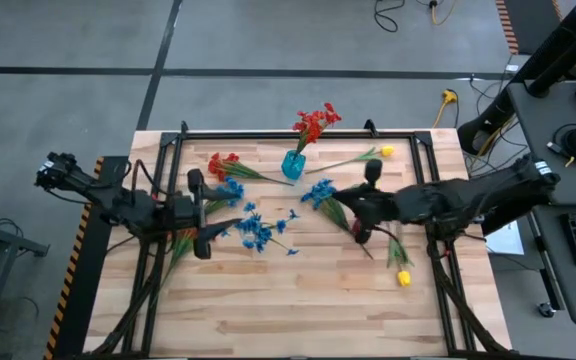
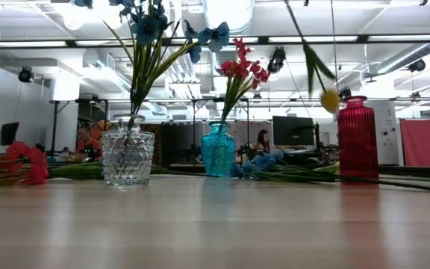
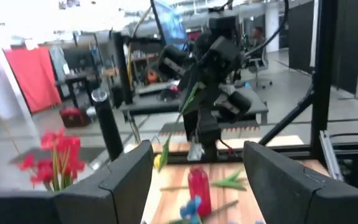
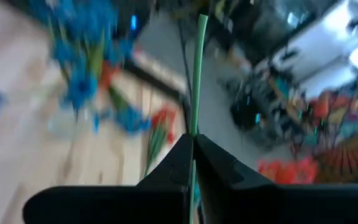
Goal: Sort flowers into vase by color
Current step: Put the middle yellow flower into the red vase
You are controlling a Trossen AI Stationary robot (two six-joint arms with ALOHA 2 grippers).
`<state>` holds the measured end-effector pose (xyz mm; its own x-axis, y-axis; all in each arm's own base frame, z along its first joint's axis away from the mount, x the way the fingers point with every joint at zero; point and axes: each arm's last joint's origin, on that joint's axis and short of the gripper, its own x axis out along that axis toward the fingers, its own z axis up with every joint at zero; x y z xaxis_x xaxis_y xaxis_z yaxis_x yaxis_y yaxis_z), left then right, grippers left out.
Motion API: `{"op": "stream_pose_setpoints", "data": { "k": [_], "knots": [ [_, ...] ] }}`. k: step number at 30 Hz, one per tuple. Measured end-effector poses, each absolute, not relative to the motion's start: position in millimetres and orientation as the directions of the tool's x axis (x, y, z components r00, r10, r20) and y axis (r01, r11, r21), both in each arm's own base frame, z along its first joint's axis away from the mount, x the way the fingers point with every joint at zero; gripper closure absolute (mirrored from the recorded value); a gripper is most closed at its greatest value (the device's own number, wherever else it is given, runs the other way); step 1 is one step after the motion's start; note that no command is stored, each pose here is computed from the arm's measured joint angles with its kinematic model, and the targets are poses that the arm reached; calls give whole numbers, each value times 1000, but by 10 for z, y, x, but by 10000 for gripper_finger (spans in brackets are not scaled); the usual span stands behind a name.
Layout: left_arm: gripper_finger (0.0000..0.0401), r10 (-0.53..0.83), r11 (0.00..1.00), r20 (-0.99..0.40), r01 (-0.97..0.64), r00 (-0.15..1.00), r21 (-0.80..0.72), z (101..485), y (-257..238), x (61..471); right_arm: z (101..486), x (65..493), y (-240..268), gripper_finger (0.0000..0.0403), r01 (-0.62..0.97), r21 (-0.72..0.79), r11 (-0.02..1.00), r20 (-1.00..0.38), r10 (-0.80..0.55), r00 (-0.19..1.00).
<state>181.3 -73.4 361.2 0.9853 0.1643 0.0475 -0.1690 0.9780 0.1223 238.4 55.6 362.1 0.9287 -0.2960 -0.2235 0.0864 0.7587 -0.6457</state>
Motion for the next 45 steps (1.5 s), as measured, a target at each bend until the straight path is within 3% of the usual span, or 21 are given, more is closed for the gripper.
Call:
{"op": "stream_pose_setpoints", "data": {
  "k": [7,15,27,35,40,45],
  "knots": [
    [169,72,975,145,-101,987,200,3589,-895,2084,4092,2248,866,394,51,-610,791,-8,-71,997],
    [169,56,941,157,-104,986,322,3742,-1099,2525,4456,2208,1166,394,4,-639,770,173,138,975],
    [169,82,901,49,-96,995,424,3811,-1127,3271,4619,2498,1443,394,-50,-688,724,195,251,948],
    [172,26,904,48,-44,999,425,3799,-1117,3402,4575,2634,1527,394,-60,-708,704,174,256,951],
    [202,-10,910,66,-19,998,415,3844,-1114,3368,4544,2669,1547,394,-59,-720,691,165,253,953],
    [276,12,909,58,-35,998,416,3822,-1093,3377,4561,2659,1540,394,-51,-719,693,176,252,951]
  ]
}}
